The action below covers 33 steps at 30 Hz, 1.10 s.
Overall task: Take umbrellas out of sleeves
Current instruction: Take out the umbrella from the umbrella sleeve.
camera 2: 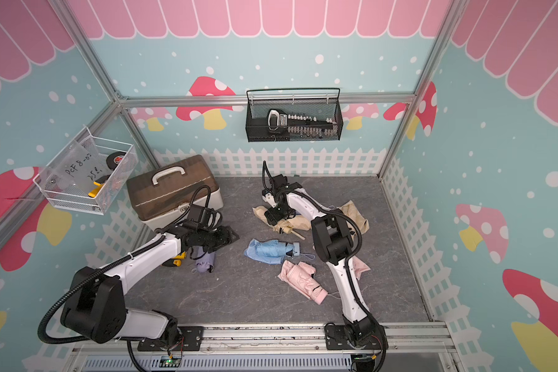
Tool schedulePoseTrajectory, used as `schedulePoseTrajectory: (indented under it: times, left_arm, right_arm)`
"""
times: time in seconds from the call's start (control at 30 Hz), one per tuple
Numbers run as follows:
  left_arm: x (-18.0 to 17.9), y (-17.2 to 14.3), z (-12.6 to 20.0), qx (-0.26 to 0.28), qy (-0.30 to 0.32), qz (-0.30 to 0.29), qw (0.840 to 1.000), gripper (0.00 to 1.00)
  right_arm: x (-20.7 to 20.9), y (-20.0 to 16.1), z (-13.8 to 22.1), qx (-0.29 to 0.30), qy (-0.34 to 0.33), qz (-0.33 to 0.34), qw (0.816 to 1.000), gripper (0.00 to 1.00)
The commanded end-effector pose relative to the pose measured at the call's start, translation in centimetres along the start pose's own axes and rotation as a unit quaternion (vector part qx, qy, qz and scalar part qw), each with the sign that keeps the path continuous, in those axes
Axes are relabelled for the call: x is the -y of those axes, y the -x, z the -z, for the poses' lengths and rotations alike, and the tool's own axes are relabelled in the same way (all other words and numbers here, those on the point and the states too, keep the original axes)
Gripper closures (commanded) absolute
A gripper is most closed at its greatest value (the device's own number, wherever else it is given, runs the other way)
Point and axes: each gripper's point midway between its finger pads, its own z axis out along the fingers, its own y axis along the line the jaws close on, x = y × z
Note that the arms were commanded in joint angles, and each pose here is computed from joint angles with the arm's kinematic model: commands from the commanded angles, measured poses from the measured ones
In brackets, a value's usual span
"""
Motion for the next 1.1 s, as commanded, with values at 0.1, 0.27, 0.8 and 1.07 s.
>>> schedulePoseTrajectory:
  times: [0.1, 0.27, 0.8, 1.07]
  left_arm:
    - [-0.9, 0.4, 0.5, 0.001, 0.000, 0.002, 1.000, 0.27]
    - [-1.1, 0.9, 0.2, -0.003, -0.001, -0.001, 1.000, 0.27]
    - [-0.7, 6.7, -0.1, 0.055, -0.078, -0.008, 0.995, 0.27]
    - [0.7, 8.8, -1.4, 0.054, -0.137, -0.046, 0.988, 0.27]
  right_arm:
    - [-0.7, -0.5, -2.2, -0.026, 0.008, 0.039, 0.999, 0.37]
    - [-2.5, -1.0, -3.3, -0.035, 0.031, 0.069, 0.996, 0.67]
    - [-12.5, 0.6, 2.7, 0.071, 0.306, 0.137, 0.939, 0.88]
    - [-13.7, 0.4, 2.8, 0.080, 0.358, 0.120, 0.922, 0.84]
